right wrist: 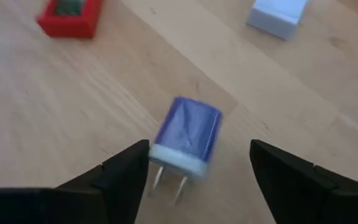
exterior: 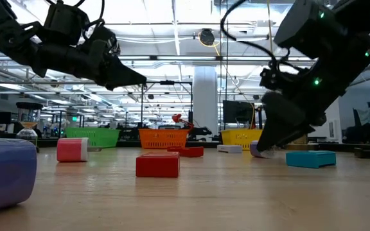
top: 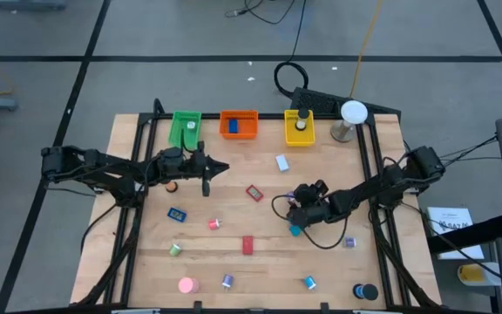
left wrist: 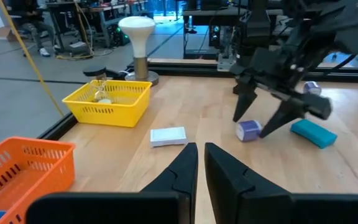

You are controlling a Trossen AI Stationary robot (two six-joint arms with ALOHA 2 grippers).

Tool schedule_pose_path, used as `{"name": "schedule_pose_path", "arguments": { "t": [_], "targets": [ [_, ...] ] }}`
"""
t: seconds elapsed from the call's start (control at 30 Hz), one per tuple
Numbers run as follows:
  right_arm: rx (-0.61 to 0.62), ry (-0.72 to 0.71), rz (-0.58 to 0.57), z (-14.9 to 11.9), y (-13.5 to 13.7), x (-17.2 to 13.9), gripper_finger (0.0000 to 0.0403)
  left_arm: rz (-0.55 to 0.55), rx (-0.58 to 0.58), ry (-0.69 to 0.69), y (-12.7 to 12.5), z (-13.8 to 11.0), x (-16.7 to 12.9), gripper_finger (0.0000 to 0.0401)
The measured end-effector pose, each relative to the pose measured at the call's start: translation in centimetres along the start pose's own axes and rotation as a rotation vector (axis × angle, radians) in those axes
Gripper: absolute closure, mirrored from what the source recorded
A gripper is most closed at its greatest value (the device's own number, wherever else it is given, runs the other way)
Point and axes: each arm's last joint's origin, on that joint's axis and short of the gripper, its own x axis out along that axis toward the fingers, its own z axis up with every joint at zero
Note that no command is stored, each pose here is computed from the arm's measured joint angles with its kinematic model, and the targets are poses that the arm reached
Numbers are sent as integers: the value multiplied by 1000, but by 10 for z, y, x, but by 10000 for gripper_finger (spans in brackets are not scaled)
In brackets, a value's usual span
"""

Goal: Pick & Place Office items
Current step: Put the top purple charger adaptor into the green bin

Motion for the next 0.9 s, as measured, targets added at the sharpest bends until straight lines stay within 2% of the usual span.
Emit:
{"name": "schedule_pose_path", "arguments": {
  "t": [0.3, 0.4, 0.5, 0.6, 0.67, 0.9],
  "targets": [
    [-71, -2, -5, 0, 0, 8, 232, -51, -26, 30, -12, -2, 1, 366],
    [-144, -21, 16, 5, 1, 3, 268, -75, -36, 79, -17, -2, 4, 365],
    [-264, -76, 62, 13, 5, -2, 271, -109, -31, 109, -25, 1, 9, 353],
    [-372, -169, 121, 22, 12, -6, 271, -152, -23, 127, -35, 2, 17, 318],
    [-441, -236, 151, 28, 18, -8, 271, -170, -66, 135, -42, 4, 28, 286],
    [-662, -387, 161, 41, 27, -14, 271, -239, -445, 263, -54, -3, 75, 164]
  ]
}}
